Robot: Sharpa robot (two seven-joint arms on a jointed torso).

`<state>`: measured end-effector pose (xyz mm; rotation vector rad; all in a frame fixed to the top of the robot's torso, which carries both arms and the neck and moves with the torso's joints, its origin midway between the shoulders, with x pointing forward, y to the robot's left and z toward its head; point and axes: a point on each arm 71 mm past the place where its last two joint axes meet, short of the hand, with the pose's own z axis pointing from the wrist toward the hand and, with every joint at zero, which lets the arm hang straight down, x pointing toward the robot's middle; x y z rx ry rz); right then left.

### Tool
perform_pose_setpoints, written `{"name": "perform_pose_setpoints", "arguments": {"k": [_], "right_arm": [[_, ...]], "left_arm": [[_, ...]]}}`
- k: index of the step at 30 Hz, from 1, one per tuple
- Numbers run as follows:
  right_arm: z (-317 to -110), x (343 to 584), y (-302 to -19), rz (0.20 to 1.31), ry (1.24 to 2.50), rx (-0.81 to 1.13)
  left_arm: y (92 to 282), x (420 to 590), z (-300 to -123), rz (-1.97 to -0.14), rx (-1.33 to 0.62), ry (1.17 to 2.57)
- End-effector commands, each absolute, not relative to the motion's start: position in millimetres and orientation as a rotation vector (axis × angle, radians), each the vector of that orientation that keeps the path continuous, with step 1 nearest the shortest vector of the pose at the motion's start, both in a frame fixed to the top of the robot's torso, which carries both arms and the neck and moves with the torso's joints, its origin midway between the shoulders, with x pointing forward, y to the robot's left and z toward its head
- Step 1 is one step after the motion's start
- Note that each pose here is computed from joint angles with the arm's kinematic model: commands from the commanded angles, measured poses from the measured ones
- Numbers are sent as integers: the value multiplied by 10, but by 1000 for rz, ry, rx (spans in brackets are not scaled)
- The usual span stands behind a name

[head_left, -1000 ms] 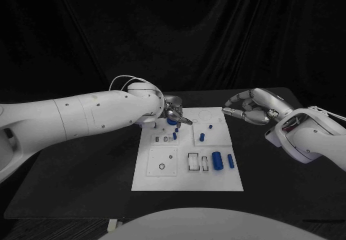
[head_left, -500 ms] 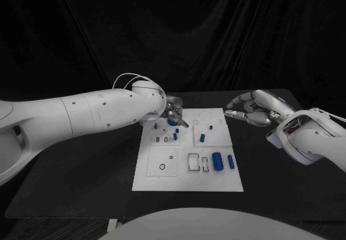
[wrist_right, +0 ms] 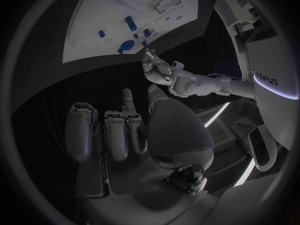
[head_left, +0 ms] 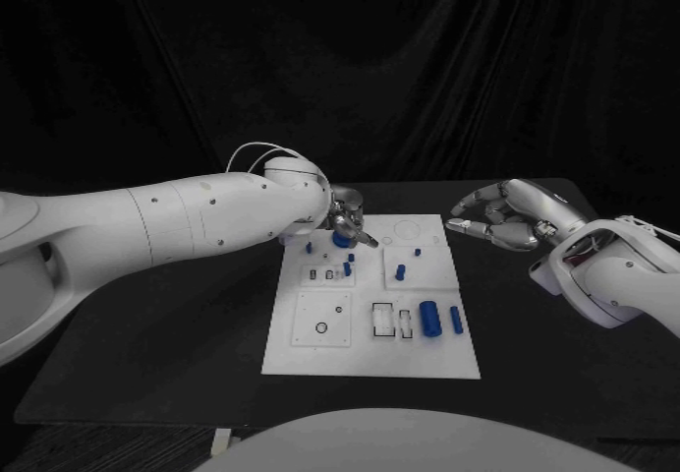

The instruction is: Assemble the parts on the task board

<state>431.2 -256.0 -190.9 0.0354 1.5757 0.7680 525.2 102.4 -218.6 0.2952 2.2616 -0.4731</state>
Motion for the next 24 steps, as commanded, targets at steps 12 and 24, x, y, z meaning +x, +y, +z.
{"name": "perform_pose_setpoints", "arguments": {"k": [12,24], "right_arm": [[-1943,4325,-2567,752,1604,43],[-1957,4333,-2565,746,1618,45]], "left_arm": [[1175,5299,-2281,-326,224,2298],[1240,5289,-2390,-268,205,2335]]}}
